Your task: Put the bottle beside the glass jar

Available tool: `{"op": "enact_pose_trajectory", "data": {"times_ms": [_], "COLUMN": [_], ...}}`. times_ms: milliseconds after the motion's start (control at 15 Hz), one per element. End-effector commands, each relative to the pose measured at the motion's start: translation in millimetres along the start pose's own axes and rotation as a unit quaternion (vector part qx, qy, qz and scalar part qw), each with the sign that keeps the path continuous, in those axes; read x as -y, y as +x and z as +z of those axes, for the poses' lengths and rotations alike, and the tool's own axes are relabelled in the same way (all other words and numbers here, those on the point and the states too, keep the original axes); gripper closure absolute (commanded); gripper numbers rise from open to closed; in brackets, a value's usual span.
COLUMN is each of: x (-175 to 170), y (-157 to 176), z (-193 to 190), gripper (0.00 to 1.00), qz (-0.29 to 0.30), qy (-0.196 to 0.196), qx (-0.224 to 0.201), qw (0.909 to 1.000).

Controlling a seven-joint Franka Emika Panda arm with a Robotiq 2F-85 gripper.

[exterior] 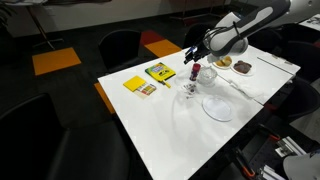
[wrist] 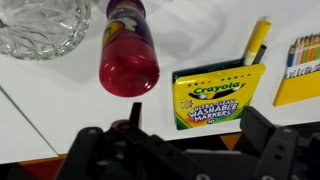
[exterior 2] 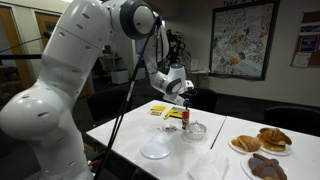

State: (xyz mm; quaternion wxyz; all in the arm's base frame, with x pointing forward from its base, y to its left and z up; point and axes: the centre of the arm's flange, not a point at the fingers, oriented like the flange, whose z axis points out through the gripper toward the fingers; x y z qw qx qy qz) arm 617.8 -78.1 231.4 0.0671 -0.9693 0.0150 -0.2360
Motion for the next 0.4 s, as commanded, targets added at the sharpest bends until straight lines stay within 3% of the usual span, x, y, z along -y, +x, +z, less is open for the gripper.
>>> {"op": "enact_pose_trajectory", "data": {"times_ms": [0,333], "x": [18.7,62.1], "y": [21.4,45.4], "z": [-48.0,-103.1], "gripper": [0.00,0.00], "qz": [0.000,-0.038], "qy": [-0.031,-0.021], "qx": [0.048,0.084], "qw": [0.9984,0.9955]}}
